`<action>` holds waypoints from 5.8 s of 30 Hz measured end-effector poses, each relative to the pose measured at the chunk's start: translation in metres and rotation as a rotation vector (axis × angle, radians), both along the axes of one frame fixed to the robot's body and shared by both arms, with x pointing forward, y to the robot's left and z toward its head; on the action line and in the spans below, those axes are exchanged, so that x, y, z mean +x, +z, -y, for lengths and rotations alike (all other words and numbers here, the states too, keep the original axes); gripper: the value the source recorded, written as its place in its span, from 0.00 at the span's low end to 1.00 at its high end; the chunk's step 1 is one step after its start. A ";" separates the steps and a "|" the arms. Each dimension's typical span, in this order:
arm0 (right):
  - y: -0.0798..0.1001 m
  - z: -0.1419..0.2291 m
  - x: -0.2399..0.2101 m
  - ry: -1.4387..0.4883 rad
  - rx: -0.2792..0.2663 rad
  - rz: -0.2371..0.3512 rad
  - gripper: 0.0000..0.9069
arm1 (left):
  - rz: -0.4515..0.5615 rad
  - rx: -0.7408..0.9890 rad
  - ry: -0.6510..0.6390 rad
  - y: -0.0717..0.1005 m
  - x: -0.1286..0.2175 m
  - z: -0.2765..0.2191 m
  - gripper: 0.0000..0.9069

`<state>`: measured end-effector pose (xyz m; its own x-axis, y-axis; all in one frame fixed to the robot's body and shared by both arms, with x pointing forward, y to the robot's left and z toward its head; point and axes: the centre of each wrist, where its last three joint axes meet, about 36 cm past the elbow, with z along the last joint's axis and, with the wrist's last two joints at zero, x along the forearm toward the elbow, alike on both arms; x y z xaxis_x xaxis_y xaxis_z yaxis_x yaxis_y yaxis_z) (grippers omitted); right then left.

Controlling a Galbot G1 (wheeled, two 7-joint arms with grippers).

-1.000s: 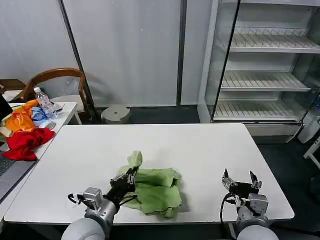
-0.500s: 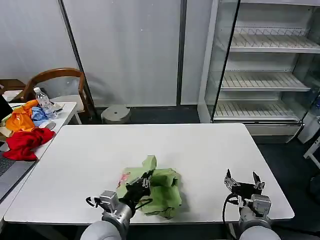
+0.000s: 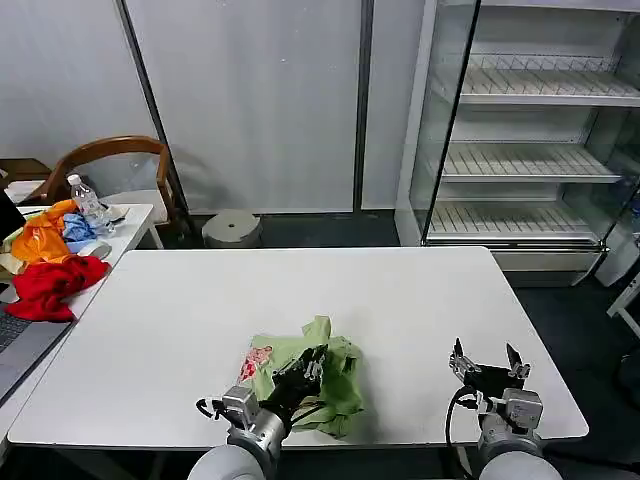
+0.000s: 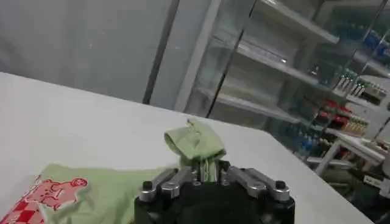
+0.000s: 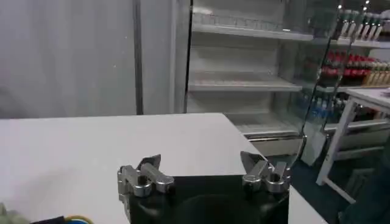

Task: Fold and organize the clothes.

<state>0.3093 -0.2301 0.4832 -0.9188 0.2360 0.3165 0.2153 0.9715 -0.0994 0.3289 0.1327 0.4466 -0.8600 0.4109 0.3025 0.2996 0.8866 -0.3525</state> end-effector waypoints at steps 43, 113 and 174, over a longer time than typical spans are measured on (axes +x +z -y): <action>0.036 -0.004 0.028 0.098 -0.002 0.056 1.00 | -0.016 0.237 0.265 0.003 0.011 -0.093 1.00; 0.025 -0.010 0.019 0.103 0.015 0.044 1.00 | -0.168 0.133 0.242 -0.069 0.004 -0.060 0.00; 0.018 -0.012 0.017 0.107 0.040 0.050 1.00 | 0.248 0.686 0.362 0.035 0.100 -0.240 0.01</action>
